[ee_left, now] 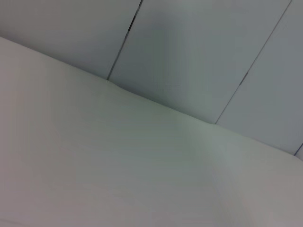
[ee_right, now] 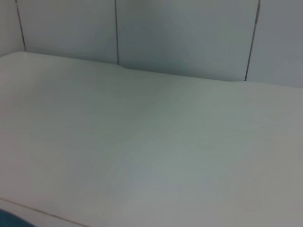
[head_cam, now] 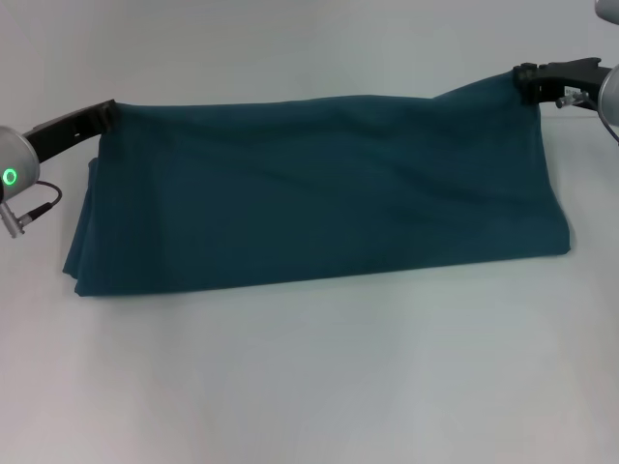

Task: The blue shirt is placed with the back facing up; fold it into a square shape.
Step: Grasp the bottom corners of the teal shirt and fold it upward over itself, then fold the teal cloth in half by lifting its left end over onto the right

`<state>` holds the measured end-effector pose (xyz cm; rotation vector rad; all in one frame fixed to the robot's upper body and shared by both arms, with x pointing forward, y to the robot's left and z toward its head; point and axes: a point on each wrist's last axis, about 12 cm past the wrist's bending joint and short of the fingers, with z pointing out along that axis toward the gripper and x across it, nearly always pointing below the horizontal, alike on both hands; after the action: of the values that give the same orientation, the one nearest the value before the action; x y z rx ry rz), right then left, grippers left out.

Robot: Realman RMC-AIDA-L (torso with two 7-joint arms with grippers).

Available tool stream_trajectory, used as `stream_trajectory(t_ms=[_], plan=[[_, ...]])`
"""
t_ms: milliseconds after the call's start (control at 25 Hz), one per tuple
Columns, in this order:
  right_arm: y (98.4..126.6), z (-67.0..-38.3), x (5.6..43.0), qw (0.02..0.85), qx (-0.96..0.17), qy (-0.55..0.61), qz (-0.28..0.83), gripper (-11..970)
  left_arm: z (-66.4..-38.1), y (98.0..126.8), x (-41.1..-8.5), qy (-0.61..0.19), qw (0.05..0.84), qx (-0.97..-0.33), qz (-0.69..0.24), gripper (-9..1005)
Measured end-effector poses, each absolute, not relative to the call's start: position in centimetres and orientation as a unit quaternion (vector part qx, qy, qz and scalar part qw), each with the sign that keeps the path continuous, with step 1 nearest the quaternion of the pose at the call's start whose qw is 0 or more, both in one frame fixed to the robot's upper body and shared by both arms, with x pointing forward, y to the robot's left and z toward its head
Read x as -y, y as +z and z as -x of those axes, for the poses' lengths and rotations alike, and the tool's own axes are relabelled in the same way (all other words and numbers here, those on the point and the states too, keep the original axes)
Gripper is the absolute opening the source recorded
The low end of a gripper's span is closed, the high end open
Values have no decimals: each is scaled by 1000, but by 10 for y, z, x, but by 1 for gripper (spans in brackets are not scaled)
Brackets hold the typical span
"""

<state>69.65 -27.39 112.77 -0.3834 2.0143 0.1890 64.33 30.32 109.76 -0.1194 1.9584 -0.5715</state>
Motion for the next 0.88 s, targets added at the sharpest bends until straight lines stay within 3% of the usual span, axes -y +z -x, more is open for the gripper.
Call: stream_trajectory(t_ms=[280, 520, 800, 880], plan=[[1125, -698, 270, 514, -839, 58, 171, 33, -642, 1096, -300, -242, 523, -816, 52, 8], [1130, -700, 270, 522, -831, 42, 187, 57, -638, 1091, -306, -238, 536, -805, 89, 114], [1136, -702, 279, 536, -828, 44, 160, 509, -636, 1086, -307, -232, 534, -806, 103, 265], [1136, -702, 280, 536, -828, 49, 156, 529, -636, 1086, -307, -233, 534, -806, 104, 329]])
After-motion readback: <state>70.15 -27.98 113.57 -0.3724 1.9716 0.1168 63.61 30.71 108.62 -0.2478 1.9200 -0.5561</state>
